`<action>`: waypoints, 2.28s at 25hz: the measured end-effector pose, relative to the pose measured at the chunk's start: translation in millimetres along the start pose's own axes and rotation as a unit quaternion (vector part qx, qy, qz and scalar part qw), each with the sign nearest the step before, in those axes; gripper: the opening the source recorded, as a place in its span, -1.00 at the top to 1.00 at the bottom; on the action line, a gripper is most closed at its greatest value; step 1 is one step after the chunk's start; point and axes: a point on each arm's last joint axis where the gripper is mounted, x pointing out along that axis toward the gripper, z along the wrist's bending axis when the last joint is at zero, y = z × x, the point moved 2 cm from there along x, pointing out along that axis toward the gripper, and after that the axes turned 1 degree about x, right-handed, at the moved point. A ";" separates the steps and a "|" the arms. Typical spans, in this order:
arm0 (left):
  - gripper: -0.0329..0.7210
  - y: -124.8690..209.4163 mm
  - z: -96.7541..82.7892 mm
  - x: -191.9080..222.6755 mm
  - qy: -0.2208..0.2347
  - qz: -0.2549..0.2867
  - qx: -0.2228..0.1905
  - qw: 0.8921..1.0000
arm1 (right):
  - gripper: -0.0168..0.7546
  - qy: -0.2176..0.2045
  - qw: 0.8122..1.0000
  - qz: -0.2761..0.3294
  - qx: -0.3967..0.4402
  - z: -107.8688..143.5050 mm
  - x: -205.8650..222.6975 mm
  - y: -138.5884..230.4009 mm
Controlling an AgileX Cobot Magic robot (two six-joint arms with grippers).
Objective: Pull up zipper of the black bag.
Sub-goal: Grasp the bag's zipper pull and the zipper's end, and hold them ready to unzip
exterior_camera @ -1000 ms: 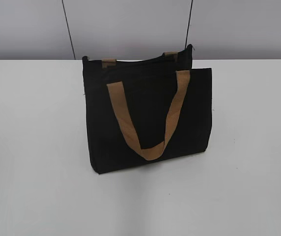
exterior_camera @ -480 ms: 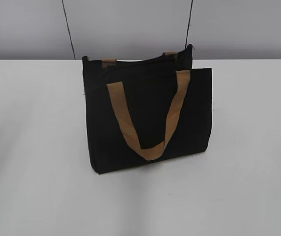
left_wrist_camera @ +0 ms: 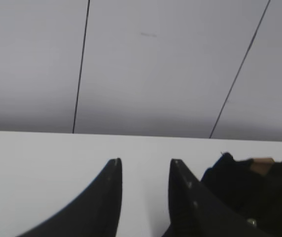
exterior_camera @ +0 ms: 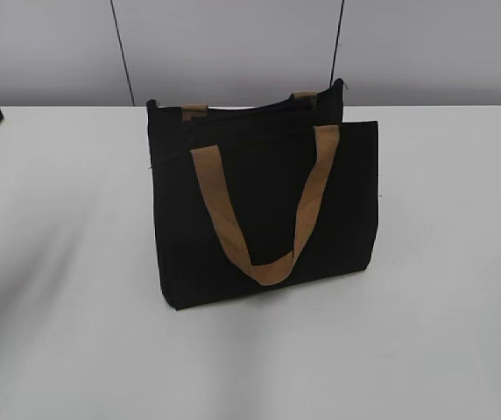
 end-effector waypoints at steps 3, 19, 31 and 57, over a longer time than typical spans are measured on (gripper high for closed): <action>0.26 29.2 -8.1 15.2 0.022 0.039 0.014 0.999 | 0.06 0.000 1.000 0.000 0.000 0.0 0.0 0.0; 0.10 124.7 -48.8 52.4 0.205 0.117 0.069 0.969 | 0.06 0.000 1.000 0.000 0.000 0.0 0.0 0.0; -0.18 131.9 -53.4 92.4 0.208 0.112 0.075 0.969 | 0.06 0.000 1.000 0.000 0.000 0.0 0.0 -0.1; 0.85 121.4 -53.6 118.5 0.198 0.153 0.116 0.961 | 0.06 0.000 1.000 0.000 0.000 0.0 0.0 -0.1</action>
